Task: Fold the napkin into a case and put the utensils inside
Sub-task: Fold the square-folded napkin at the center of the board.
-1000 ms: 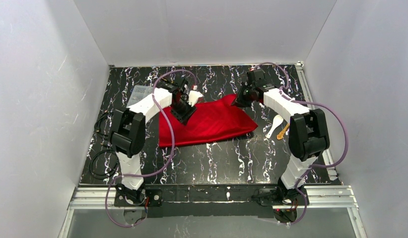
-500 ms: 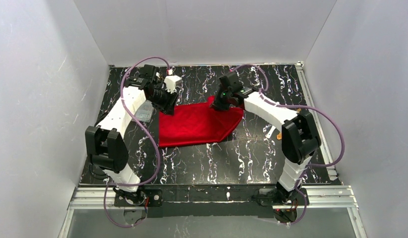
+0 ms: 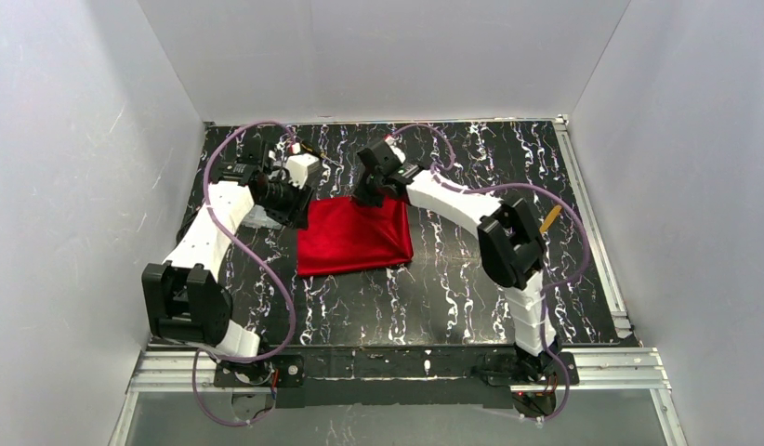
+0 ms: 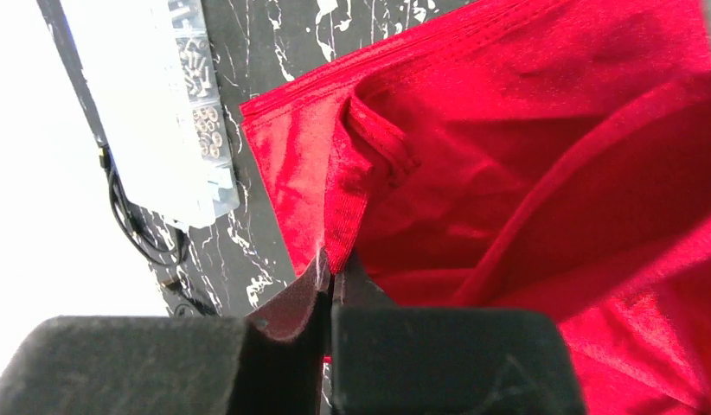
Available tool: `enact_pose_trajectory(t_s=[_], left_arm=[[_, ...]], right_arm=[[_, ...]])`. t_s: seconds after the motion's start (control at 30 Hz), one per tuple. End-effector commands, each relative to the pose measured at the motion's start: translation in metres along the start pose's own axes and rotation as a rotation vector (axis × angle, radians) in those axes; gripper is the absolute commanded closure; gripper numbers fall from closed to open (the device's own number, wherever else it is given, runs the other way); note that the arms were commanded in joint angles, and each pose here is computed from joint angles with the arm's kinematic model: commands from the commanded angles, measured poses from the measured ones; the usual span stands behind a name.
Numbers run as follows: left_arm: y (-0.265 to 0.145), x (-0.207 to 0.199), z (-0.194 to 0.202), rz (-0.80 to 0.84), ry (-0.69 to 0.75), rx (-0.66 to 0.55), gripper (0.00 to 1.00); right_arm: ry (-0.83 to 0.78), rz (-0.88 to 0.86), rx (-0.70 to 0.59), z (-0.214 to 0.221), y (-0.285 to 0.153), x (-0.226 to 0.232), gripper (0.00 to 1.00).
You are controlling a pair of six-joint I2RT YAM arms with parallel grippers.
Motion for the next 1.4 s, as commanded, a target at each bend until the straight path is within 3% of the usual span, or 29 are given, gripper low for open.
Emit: enact_pose_trajectory(t_s=[0.0, 0.47, 0.53, 0.6, 0.67, 0.93, 1.07, 1.37], left_arm=[[-0.009, 0.0, 0.007, -0.028, 0.012, -0.026, 0.58], [-0.013, 0.012, 0.015, -0.046, -0.025, -0.052, 0.58], [-0.013, 0.013, 0.015, -0.047, -0.03, -0.057, 0.58], [-0.014, 0.013, 0.014, -0.047, -0.035, -0.058, 0.59], [-0.013, 0.013, 0.014, -0.045, -0.041, -0.06, 0.59], [-0.015, 0.015, 0.011, -0.051, -0.047, -0.051, 0.59], [-0.017, 0.015, 0.009, -0.041, -0.059, -0.05, 0.59], [-0.014, 0.013, 0.009, -0.008, -0.085, -0.045, 0.59]], right_arm=[[0.034, -0.001, -0.001, 0.012, 0.014, 0.021, 0.99], [-0.032, 0.07, 0.056, 0.056, 0.061, 0.028, 0.99], [-0.046, 0.062, 0.082, 0.064, 0.067, 0.03, 0.87], [-0.066, 0.041, 0.134, 0.075, 0.075, 0.032, 0.64], [-0.092, 0.026, 0.173, 0.079, 0.078, 0.036, 0.51], [-0.304, -0.09, 0.088, 0.052, 0.032, 0.068, 0.19], [-0.409, -0.098, 0.067, 0.021, 0.004, 0.058, 0.14], [-0.421, -0.048, 0.125, -0.046, -0.032, -0.032, 0.18]])
Point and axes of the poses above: each gripper's point midway between its finger pads, its own y axis out along the fingers, its own x axis along the line the jaws close on, z = x × y, the point moved 7 cm from there along -y, back along the fingers, and after that the axes turned 12 degrees about y, right-handed, at the moved point
